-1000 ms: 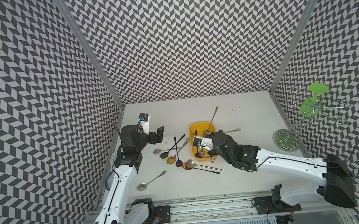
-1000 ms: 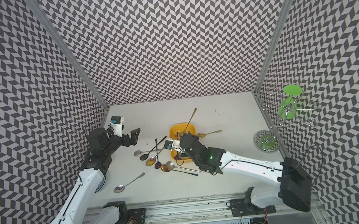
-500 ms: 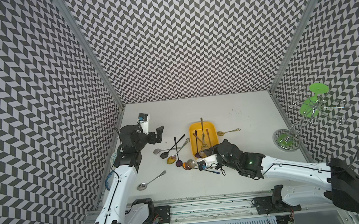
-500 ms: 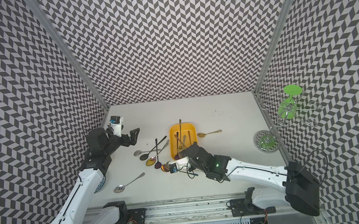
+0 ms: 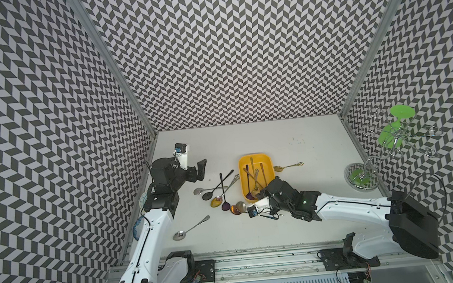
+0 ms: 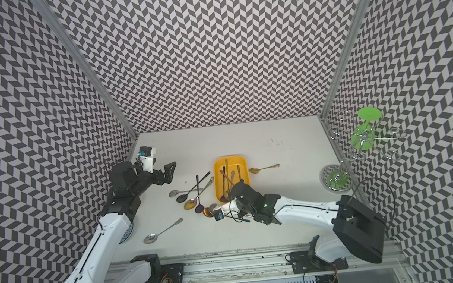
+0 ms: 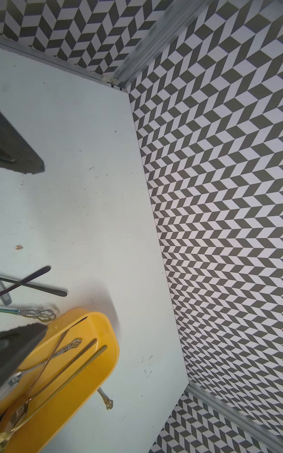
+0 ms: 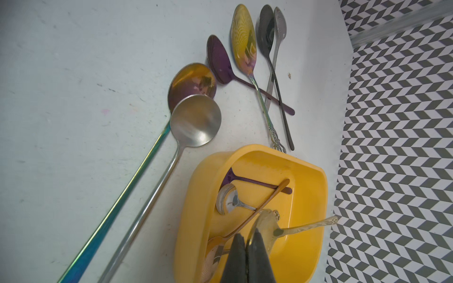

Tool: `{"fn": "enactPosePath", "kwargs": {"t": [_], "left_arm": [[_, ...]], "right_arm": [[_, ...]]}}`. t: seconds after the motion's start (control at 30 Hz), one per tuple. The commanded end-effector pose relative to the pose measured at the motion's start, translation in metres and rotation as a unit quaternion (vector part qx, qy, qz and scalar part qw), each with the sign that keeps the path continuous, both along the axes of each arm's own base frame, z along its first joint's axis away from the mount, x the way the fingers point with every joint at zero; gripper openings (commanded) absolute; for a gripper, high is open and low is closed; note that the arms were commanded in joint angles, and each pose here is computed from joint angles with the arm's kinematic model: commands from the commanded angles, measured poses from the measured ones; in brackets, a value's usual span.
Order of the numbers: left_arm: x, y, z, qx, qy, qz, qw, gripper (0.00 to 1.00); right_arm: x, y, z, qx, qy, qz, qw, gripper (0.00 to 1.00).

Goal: Put the spoon into the storage box
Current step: Place the spoon in the storage box.

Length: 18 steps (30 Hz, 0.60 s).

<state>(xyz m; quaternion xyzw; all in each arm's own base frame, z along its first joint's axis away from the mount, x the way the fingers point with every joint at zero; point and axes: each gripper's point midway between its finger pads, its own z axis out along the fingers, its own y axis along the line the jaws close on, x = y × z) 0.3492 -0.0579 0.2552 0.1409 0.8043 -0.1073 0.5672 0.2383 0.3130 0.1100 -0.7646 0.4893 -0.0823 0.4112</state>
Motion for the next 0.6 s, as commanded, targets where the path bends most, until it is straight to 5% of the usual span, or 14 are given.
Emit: {"fn": "enactPosePath", "kwargs": {"t": [0.0,0.23,0.37,0.5,0.57], "left_arm": [[-0.001,-0.001,0.020,-0.006,-0.020,-0.001,1.000,0.99],[-0.001,-0.001,0.020,-0.002,-0.021,0.000,1.000,0.99],[-0.001,-0.003,0.020,-0.002,-0.028,-0.003,1.000,0.99],[0.000,-0.004,0.019,-0.003,-0.019,-0.004,1.000,0.99],[0.000,-0.004,0.021,-0.006,-0.026,-0.003,1.000,0.99]], "right_arm": [[0.017,0.022,0.020,0.034,-0.015,-0.004,0.999,0.00],[0.034,0.027,0.007,0.017,-0.015,-0.022,0.999,0.05],[0.037,0.022,0.012,0.028,-0.032,-0.028,0.999,0.36],[0.038,0.018,0.024,0.036,-0.030,-0.046,0.998,0.56],[0.037,0.017,0.033,0.050,-0.038,-0.046,0.997,0.58]]}}
